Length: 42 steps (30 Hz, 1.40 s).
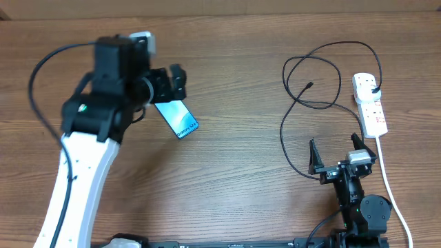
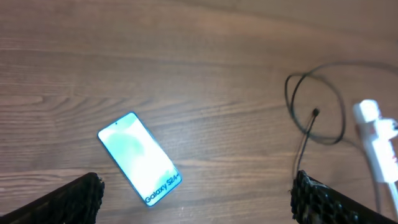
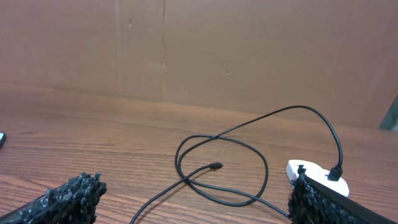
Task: Plug charger to phone and switch on socket
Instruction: 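Reach the left gripper over the phone and lower onto it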
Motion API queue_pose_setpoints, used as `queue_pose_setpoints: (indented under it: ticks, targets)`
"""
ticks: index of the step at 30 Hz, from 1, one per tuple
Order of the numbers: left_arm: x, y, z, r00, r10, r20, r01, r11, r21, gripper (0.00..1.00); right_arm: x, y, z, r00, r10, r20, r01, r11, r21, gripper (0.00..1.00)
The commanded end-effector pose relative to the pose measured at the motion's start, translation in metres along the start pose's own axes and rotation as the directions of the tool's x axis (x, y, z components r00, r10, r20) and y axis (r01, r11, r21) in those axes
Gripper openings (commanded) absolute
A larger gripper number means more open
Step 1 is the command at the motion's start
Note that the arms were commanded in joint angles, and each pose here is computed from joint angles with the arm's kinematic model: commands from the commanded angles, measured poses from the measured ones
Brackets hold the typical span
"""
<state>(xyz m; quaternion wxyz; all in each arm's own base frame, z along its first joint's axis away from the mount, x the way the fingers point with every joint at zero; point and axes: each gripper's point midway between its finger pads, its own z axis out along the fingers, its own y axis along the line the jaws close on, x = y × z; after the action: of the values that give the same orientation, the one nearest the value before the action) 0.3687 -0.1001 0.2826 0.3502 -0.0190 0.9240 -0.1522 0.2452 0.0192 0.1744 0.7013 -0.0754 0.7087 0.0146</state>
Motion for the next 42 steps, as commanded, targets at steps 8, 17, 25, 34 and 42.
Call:
queue_pose_setpoints:
  ticks: [8,17,25,34,42]
  targets:
    - [0.035,-0.019,0.033,0.975,0.078,-0.208,-0.061,0.994,0.086,1.00,0.002,-0.003,0.000,1.000,-0.002,0.002,0.002,1.000,0.014,1.00]
    - [0.047,-0.020,0.060,0.950,-0.095,-0.297,0.120,0.990,0.068,1.00,0.002,-0.003,0.000,1.000,-0.002,0.002,0.002,1.000,0.014,1.00]
    - [0.048,0.010,0.087,0.880,-0.397,-0.260,0.370,0.917,-0.148,0.99,0.002,-0.003,0.000,1.000,-0.001,0.002,0.001,1.000,0.014,1.00]
    - [0.070,0.049,0.117,0.763,-0.588,-0.267,0.483,0.794,-0.368,1.00,0.002,-0.003,0.000,1.000,-0.001,0.002,0.001,1.000,0.014,1.00]
    - [0.083,0.071,0.143,0.659,-0.660,-0.361,0.437,0.727,-0.530,1.00,0.002,-0.003,0.000,1.000,-0.001,0.002,0.001,1.000,0.014,1.00]
